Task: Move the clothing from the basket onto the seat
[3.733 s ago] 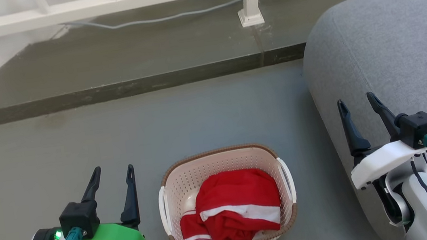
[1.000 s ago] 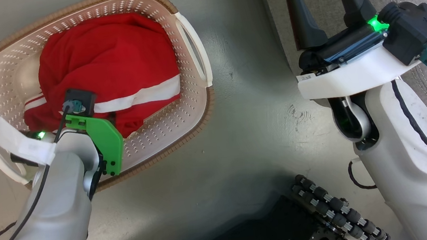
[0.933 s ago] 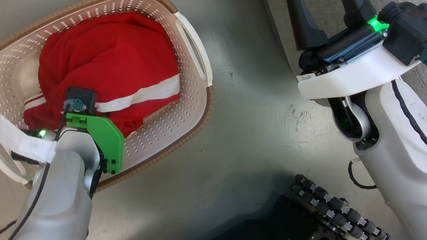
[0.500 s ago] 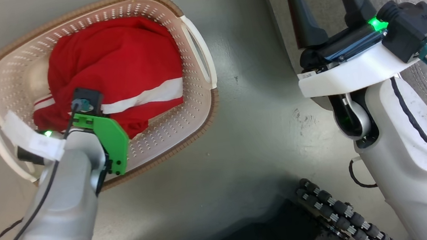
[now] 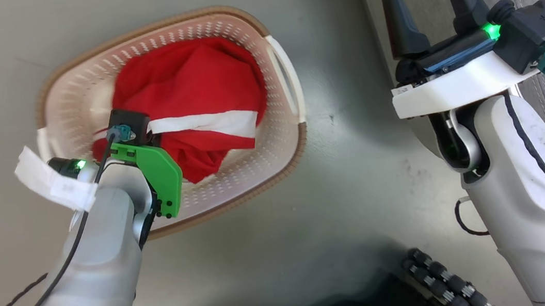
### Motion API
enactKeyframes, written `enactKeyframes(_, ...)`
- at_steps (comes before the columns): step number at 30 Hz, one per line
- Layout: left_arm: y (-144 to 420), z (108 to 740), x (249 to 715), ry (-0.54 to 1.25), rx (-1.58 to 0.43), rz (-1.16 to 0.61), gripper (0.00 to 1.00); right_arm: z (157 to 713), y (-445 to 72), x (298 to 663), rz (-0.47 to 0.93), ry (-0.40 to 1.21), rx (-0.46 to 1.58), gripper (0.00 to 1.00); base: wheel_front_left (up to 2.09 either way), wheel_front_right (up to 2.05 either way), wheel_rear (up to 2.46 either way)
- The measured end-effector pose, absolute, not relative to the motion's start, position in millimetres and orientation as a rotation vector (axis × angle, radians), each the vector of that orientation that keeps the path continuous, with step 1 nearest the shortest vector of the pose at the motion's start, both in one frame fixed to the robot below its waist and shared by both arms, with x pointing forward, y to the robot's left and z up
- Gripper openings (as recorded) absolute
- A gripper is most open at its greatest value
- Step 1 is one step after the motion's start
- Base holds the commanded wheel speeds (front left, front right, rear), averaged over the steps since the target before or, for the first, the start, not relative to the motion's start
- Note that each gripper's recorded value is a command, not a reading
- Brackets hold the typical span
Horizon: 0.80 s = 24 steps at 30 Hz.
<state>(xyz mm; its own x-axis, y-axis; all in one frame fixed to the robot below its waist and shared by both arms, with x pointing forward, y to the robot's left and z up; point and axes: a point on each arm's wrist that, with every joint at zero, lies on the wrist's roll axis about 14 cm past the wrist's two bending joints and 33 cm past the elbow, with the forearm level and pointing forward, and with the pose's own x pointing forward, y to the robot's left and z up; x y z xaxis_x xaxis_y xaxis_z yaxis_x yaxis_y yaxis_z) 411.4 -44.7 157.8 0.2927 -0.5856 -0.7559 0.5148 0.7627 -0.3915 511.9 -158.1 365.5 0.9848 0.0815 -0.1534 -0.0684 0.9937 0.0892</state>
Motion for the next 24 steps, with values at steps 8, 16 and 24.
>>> enactKeyframes(8, -24, 187, 420, 0.954, -0.104, -0.665, 0.00, 379, -153, 513, 0.115, 0.135, 0.056, 1.00, 0.00, 0.00, 0.00)
enactKeyframes(16, -16, 246, 437, 0.782, -0.226, -0.602, 0.00, 390, -142, 503, 0.152, 0.135, 0.054, 1.00, 0.00, 0.00, 0.00)
enactKeyframes(24, -10, 303, 445, 0.615, -0.273, -0.577, 0.00, 409, -134, 491, 0.167, 0.114, 0.069, 1.00, 0.00, 0.00, 0.00)
